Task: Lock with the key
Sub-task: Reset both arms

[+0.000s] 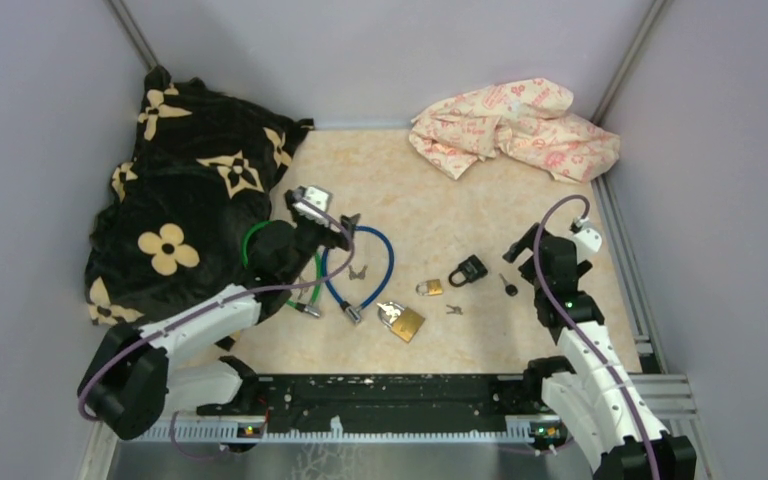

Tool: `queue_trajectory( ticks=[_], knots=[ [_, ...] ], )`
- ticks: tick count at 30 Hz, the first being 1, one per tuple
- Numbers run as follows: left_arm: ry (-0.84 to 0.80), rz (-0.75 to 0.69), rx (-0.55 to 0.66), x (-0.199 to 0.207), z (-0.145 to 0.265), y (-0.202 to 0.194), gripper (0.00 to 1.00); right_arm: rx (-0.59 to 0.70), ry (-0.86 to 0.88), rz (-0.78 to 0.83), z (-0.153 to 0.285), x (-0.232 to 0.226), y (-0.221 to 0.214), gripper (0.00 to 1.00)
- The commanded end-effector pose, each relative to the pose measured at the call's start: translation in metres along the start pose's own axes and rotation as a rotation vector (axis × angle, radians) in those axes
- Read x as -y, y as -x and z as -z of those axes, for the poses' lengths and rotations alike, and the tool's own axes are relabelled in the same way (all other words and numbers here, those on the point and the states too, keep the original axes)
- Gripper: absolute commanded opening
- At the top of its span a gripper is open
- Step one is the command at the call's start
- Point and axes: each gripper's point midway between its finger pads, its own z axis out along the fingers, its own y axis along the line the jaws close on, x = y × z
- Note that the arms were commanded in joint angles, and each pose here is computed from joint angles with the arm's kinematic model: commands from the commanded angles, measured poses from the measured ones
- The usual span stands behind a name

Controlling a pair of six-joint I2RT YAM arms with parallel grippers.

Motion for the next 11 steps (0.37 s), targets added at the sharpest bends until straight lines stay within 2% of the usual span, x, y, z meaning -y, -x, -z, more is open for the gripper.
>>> queue_trajectory(
  ticks=[1, 6, 9, 11],
  knots=[
    [0.098, 0.163, -0.072, -0.043, 0.050, -0.052, 0.99, 0.078, -0.103, -0.160, 0.003, 0.013, 0.015, 0.98],
    [0.193, 0.372, 0.046, -0.075, 0.104, -0.067, 0.99, 0.057, -0.045, -0.191, 0.006, 0.014, -0.004, 0.98],
    [0.279, 0.405, 0.053, -0.095, 0.123, -0.080, 0.99, 0.068, -0.001, -0.182, 0.009, 0.014, -0.009, 0.98],
    [0.314, 0.401, 0.092, -0.108, 0.126, -0.072, 0.99, 0.091, 0.027, -0.161, 0.013, 0.013, -0.007, 0.98]
  ],
)
